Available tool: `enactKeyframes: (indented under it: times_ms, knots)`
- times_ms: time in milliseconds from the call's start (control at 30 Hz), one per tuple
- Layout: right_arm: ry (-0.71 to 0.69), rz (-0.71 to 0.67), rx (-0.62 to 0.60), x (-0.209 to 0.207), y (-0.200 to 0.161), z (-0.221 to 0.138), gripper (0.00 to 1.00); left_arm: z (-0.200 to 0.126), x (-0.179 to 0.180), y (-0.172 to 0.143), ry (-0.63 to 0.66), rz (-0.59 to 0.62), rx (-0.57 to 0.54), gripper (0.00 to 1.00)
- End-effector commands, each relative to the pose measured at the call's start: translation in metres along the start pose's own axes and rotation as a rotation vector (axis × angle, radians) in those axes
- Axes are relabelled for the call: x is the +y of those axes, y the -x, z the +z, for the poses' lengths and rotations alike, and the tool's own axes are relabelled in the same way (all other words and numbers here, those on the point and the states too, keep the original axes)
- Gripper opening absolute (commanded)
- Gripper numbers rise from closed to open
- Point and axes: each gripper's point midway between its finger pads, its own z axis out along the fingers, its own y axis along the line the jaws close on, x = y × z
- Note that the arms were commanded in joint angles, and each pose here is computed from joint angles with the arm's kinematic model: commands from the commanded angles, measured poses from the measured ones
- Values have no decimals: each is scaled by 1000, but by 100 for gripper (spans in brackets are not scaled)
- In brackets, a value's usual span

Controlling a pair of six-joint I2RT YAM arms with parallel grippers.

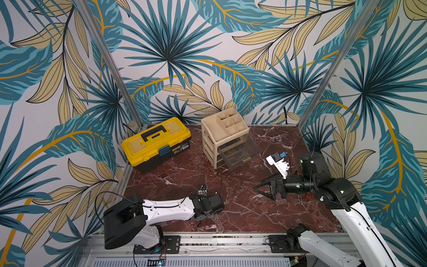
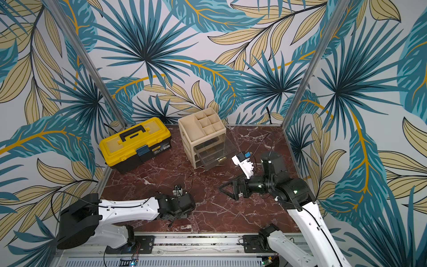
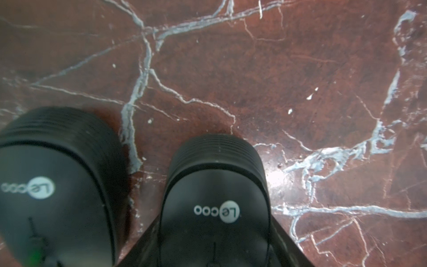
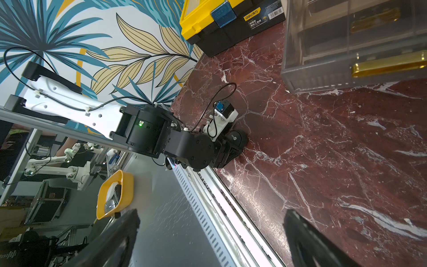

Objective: Take the mice out of the drawer
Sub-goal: Place the mouse at the center of the board.

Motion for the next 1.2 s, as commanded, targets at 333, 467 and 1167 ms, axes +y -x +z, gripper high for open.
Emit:
enactKeyframes:
  times_ms: [333,467,1167]
  knots:
    - [-20,-11,12,-5,-6,1,100,8,5,-12,21,-12,46,67]
    - [-19,-9,13,-5,-6,2,99,1,4,-9,29,-5,39,76]
    - [-340,250,-479,-89,61,-4,96,-118,-51,106,-205,61,-210,84]
